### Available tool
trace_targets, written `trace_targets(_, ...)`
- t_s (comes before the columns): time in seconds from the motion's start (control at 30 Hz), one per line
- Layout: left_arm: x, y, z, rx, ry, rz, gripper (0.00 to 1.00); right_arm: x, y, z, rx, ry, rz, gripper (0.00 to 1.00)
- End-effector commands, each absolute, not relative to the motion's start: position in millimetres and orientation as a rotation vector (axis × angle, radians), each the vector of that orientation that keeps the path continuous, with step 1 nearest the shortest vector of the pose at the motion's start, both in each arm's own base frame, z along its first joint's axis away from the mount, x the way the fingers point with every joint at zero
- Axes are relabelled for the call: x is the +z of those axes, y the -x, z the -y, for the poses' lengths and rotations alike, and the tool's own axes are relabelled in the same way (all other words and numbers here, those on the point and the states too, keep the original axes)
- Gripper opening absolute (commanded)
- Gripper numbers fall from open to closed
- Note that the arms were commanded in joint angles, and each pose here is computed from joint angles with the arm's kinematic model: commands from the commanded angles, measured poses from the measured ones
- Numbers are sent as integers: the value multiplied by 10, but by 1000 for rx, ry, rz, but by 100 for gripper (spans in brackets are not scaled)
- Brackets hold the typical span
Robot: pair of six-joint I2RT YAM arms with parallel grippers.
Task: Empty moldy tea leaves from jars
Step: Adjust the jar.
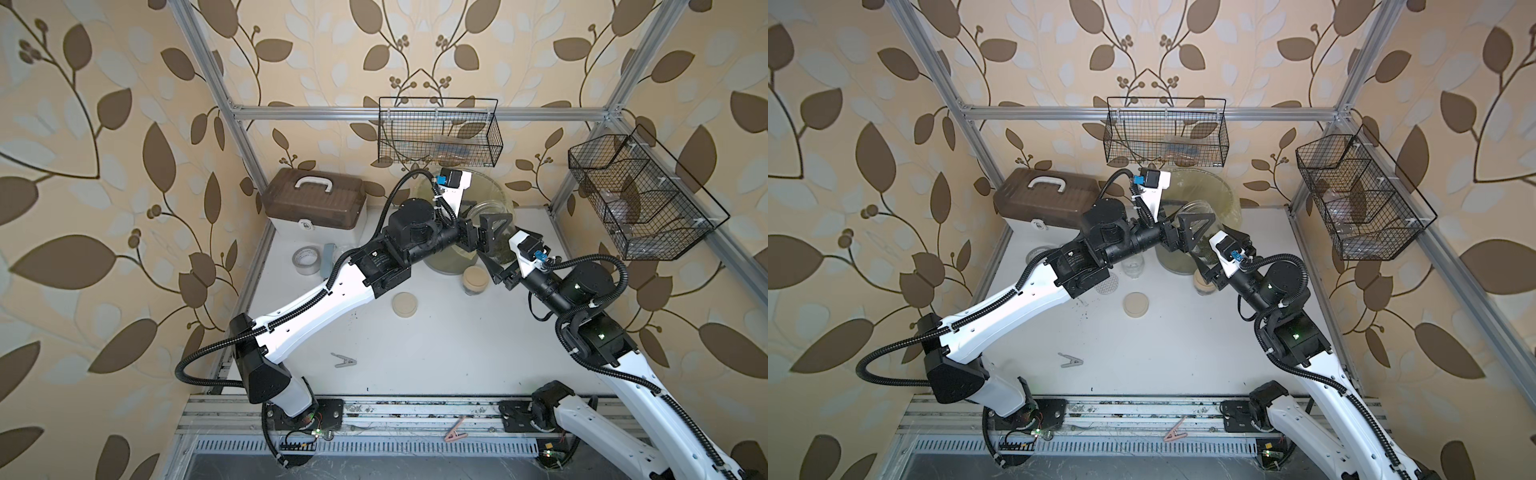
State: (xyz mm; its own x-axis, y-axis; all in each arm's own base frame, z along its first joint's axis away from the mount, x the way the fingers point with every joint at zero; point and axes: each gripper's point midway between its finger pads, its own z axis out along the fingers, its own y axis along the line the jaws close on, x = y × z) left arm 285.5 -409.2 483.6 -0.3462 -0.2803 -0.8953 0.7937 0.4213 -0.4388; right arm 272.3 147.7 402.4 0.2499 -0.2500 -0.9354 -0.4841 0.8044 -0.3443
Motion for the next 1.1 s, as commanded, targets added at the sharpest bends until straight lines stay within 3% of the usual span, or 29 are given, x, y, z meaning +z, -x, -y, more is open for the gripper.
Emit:
trace_targets(0.0, 5102, -2782, 4120, -1249, -454, -1474, 97, 4531, -2563, -1465, 194, 628, -1182, 25)
trace_targets(0.27, 4906, -2836, 4196, -1287, -413, -1561, 93, 4542, -2561, -1461, 194, 623, -1179, 26)
trace_targets(0.37, 4917, -2838, 4200, -1293, -409, -1563, 82, 4524, -2570, -1465, 193, 626, -1183, 26)
trace_targets(0.47, 4960, -2859, 4199, -1311, -378, -1562, 65, 4524, -2575, -1461, 192, 622, -1184, 30)
trace_targets(0.53, 5009, -2876, 4196, -1335, -343, -1563, 58, 4517, -2576, -1467, 197, 621, -1184, 39)
trace_targets(0.73, 5164, -2985, 4165, -1434, -169, -1557, 47, 4608, -2529, -1449, 228, 572, -1112, 86)
trace_targets(0.87, 5298, -3049, 4086, -1486, -74, -1529, 42, 4680, -2529, -1468, 265, 557, -1051, 100)
trace_targets(1.07, 5478, -3079, 3951, -1547, 2, -1479, 39, 4818, -2471, -1483, 344, 551, -929, 100)
